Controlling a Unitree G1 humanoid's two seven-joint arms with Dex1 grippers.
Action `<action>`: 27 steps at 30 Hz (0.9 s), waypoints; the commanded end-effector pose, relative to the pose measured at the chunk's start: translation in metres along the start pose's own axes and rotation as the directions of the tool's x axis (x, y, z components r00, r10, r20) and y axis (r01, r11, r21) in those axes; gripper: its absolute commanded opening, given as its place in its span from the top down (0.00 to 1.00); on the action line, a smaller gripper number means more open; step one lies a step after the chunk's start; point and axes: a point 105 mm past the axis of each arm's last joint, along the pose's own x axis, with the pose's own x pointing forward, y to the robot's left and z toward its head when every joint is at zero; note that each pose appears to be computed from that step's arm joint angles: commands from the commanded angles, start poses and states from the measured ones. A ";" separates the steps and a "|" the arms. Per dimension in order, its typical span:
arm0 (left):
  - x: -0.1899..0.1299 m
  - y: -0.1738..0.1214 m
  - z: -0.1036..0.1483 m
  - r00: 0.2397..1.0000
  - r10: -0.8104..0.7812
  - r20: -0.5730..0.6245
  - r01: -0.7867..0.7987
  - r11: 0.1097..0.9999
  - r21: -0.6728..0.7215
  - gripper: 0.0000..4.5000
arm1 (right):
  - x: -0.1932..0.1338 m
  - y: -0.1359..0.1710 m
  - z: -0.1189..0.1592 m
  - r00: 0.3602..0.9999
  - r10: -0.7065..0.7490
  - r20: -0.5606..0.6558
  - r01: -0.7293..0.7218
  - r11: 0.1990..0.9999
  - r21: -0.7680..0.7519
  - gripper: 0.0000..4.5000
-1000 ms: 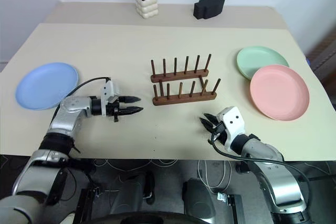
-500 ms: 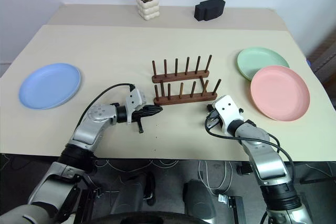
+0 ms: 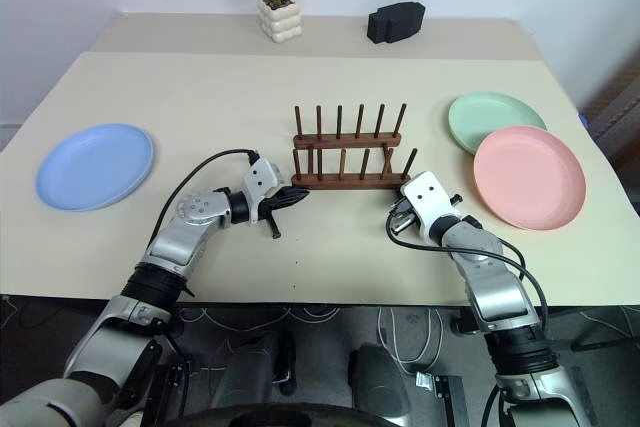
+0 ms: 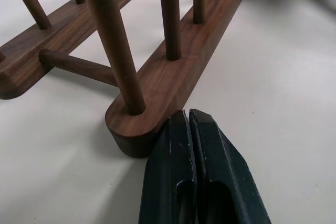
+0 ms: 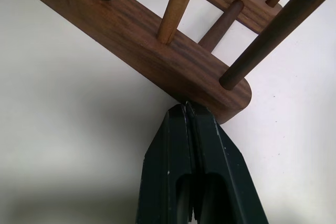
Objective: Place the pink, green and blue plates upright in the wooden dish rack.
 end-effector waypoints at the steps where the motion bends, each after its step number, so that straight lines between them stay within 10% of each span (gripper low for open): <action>1: -0.005 0.007 -0.007 0.999 0.031 -0.029 -0.031 1.000 0.004 0.99 | -0.003 -0.007 -0.002 0.999 -0.035 -0.004 0.035 0.999 -0.001 1.00; 13: -0.041 -0.006 0.008 0.994 -0.085 0.065 0.087 0.996 -0.029 0.99 | -0.048 -0.016 0.024 0.996 0.002 0.090 -0.001 1.000 -0.019 1.00; 22: -0.045 -0.042 0.025 0.945 -0.290 0.151 0.294 0.956 -0.003 1.00 | -0.078 -0.059 0.010 0.987 -0.160 -0.025 0.160 0.987 0.005 0.18; 27: -0.038 -0.046 0.037 0.927 -0.324 0.191 0.323 0.946 0.037 1.00 | -0.078 -0.076 -0.018 0.954 -0.268 -0.134 0.269 0.963 -0.012 0.18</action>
